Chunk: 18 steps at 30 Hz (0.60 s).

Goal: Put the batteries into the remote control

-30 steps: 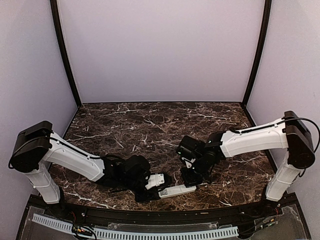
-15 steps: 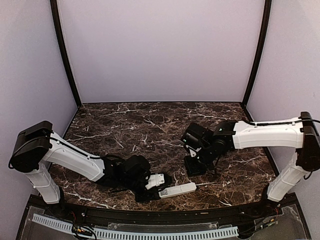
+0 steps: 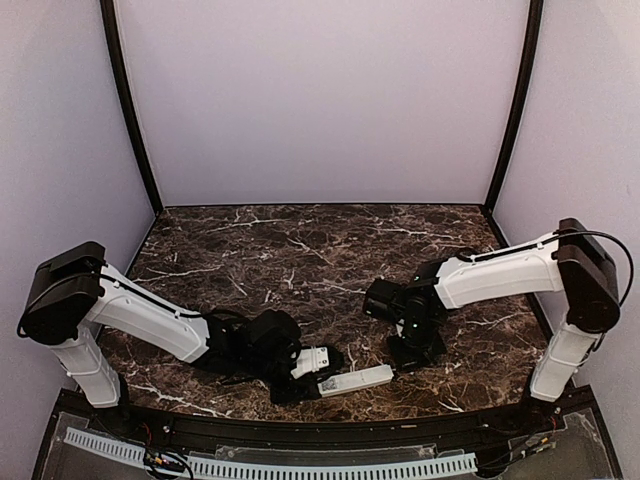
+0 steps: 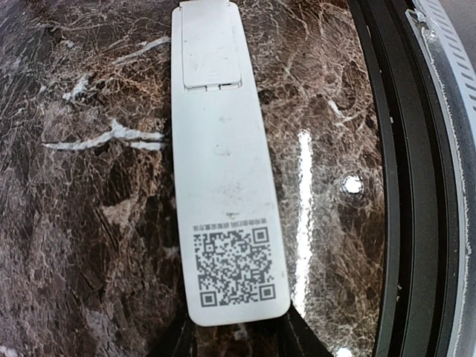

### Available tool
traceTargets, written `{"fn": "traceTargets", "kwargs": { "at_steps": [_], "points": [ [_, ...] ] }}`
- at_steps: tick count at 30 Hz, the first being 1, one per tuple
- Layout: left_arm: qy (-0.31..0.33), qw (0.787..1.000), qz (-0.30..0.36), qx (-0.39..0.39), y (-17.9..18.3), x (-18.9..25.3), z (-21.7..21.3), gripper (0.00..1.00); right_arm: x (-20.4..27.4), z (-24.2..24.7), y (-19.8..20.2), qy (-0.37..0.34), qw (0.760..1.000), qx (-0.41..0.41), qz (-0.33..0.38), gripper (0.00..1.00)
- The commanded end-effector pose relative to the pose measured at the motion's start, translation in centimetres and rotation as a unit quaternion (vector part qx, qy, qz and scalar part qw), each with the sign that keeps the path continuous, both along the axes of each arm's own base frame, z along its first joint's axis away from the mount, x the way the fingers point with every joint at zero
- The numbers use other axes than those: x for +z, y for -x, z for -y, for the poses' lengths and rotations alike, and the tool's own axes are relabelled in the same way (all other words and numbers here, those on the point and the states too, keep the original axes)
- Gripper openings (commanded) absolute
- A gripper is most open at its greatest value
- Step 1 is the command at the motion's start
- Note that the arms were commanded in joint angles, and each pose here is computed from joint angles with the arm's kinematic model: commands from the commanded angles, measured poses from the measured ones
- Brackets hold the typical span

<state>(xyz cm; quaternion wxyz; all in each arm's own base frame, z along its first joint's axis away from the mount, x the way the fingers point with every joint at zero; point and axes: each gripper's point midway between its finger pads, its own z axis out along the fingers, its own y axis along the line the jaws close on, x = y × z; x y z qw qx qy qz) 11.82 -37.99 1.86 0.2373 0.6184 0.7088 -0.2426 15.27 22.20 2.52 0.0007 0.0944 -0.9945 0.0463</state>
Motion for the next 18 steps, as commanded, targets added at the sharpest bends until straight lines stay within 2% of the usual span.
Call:
{"fn": "traceTargets", "kwargs": {
  "at_steps": [1,18],
  "points": [
    [-0.029,0.999,-0.017,-0.003,0.5,-1.4,-0.9,0.35,-1.0,-1.2,0.4,0.01,1.0,0.013,-0.002,0.0],
    [-0.029,0.999,-0.018,-0.006,0.5,-1.4,-0.9,0.35,-1.6,-3.3,0.8,0.006,0.999,0.031,-0.006,0.0]
  ]
}}
